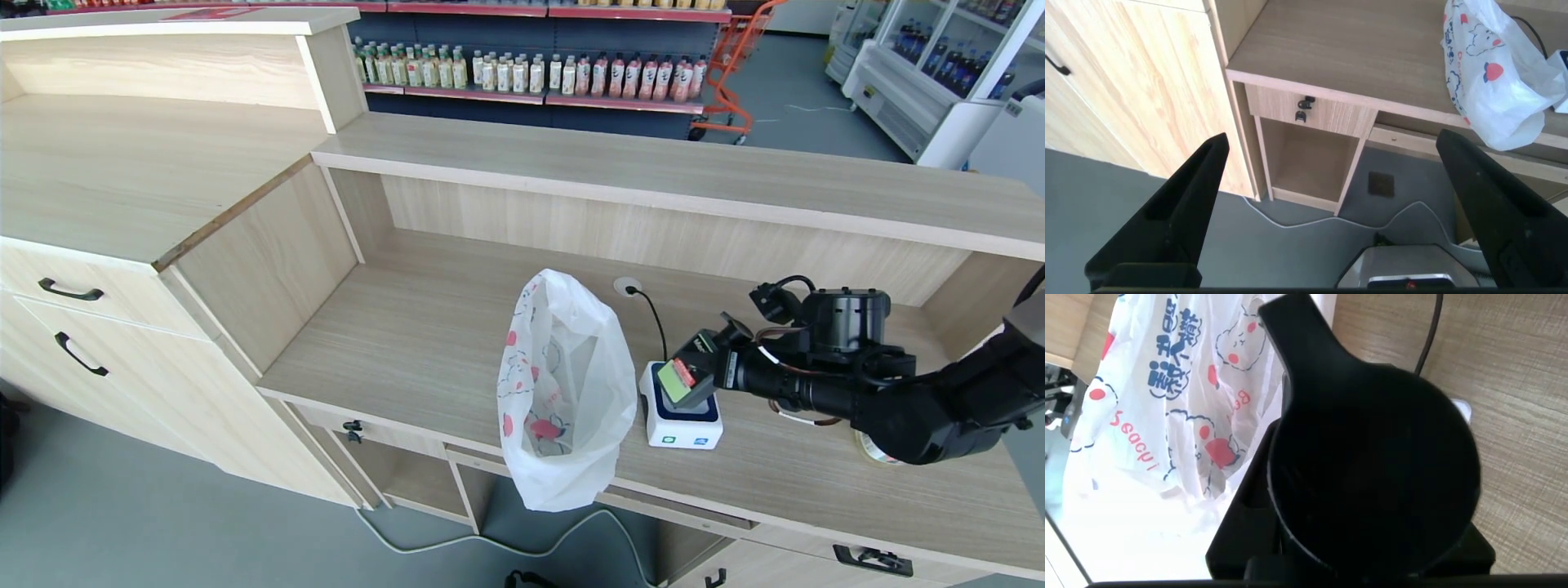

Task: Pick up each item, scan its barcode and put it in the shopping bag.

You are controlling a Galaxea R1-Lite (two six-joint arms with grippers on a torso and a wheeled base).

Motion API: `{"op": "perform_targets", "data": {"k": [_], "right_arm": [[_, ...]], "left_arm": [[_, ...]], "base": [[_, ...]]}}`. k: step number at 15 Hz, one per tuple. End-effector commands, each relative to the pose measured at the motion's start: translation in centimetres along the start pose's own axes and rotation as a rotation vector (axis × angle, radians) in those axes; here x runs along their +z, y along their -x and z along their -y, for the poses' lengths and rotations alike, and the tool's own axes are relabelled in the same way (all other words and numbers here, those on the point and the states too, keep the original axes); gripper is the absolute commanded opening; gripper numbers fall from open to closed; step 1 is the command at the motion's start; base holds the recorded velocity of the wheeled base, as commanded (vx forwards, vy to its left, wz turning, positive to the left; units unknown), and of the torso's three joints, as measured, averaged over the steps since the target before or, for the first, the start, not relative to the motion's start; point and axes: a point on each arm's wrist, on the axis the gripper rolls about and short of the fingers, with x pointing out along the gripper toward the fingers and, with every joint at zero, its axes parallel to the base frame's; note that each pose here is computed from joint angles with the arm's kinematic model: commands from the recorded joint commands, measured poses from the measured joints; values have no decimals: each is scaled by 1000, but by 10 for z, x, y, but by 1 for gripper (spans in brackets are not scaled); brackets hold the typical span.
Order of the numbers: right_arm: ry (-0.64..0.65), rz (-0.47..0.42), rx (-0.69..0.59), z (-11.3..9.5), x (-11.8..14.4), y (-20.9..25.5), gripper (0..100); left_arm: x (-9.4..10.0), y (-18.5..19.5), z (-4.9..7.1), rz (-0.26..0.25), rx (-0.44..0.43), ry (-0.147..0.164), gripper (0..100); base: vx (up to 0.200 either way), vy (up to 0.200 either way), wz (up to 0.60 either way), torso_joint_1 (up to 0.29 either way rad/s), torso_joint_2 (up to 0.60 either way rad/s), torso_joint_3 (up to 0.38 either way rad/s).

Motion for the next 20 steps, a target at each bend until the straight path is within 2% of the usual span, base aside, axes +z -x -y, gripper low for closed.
{"op": "perform_targets", "data": {"k": [1,20], "right_arm": [[-6,2,7,-1,0,-5,0],[-1,-14,37,-6,-5,-24,0]], "left_arm": [[0,0,0,1,0,0,100],[0,0,0,-1,0,0,100]], "base": [[0,0,0,0,0,0],[0,0,0,0,0,0]]}}
